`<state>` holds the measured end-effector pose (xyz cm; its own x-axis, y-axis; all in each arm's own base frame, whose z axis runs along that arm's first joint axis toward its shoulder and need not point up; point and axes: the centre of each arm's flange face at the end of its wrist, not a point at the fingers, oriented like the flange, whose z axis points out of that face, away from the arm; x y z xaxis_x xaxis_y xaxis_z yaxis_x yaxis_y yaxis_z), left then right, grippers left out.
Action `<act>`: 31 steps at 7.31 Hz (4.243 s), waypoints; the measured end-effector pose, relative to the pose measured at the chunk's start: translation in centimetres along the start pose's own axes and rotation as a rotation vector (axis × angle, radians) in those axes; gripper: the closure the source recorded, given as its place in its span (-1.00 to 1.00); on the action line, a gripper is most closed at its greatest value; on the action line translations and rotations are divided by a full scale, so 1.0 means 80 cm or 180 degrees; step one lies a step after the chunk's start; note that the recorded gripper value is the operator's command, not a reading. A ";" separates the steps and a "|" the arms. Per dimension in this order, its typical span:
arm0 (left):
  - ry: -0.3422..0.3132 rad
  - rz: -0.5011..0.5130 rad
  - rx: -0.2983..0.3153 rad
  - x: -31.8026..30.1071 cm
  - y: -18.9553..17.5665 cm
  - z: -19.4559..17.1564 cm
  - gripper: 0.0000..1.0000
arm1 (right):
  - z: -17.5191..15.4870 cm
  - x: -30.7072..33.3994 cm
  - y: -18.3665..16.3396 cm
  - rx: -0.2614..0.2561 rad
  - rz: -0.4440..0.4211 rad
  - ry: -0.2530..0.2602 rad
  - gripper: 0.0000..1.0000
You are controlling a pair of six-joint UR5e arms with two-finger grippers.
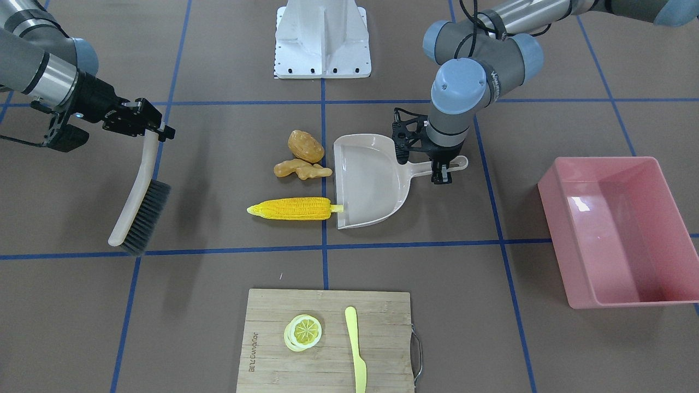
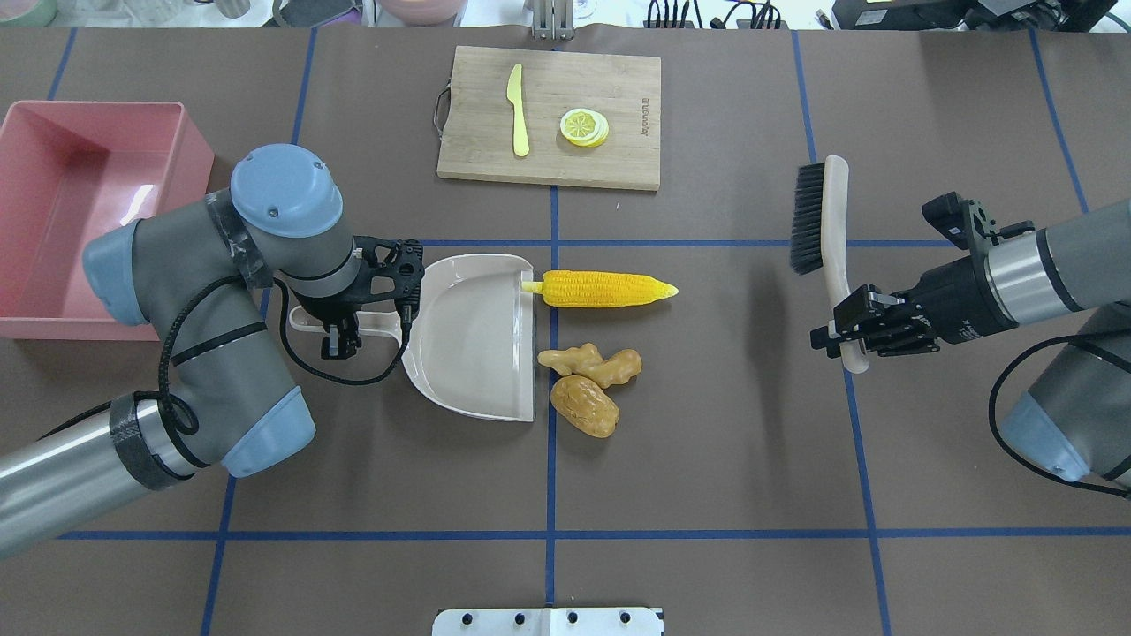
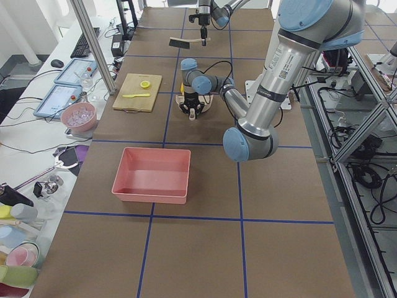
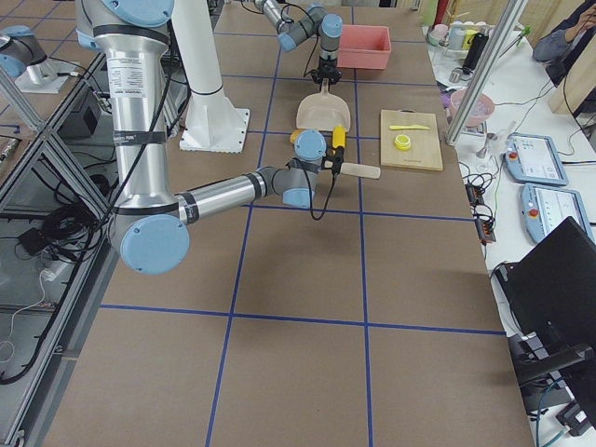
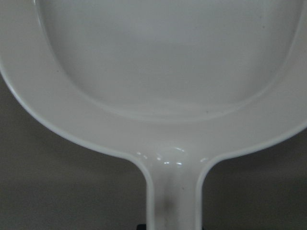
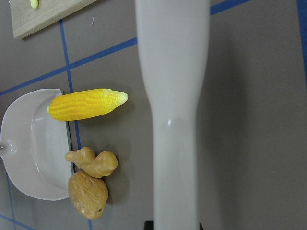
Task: Sweep and dump trash into bin
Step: 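Carry the brush toward the produce beside the dustpan with the right gripper, then sweep the corn, ginger and potato into the dustpan with the brush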
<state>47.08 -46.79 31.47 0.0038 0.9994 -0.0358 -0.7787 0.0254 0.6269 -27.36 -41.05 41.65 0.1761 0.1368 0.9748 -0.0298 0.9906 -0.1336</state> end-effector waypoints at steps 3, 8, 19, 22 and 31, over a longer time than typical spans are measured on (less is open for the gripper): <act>0.0000 -0.0007 -0.0004 -0.001 0.003 0.000 1.00 | -0.009 0.011 0.004 0.0000 -0.0005 0.0025 1.00; -0.0011 -0.0022 -0.0003 -0.003 0.007 -0.002 1.00 | -0.033 0.006 0.000 0.0082 -0.0120 -0.0019 1.00; -0.0007 -0.0029 -0.0007 -0.004 0.009 -0.001 1.00 | 0.158 -0.092 0.063 -0.0338 -0.0207 0.0310 1.00; -0.0004 -0.0028 -0.0008 -0.004 0.008 0.000 1.00 | 0.169 -0.082 0.078 -0.0430 -0.0144 0.0326 1.00; -0.0013 -0.0026 0.0000 -0.005 0.003 -0.002 1.00 | 0.284 -0.153 0.152 -0.0611 -0.0185 0.0128 1.00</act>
<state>46.75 -47.22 31.50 0.0126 0.9992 -0.0376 -0.7786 0.0334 0.6266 -52.24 -30.77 32.11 0.2113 0.0756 0.9745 0.1689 0.9792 -0.1126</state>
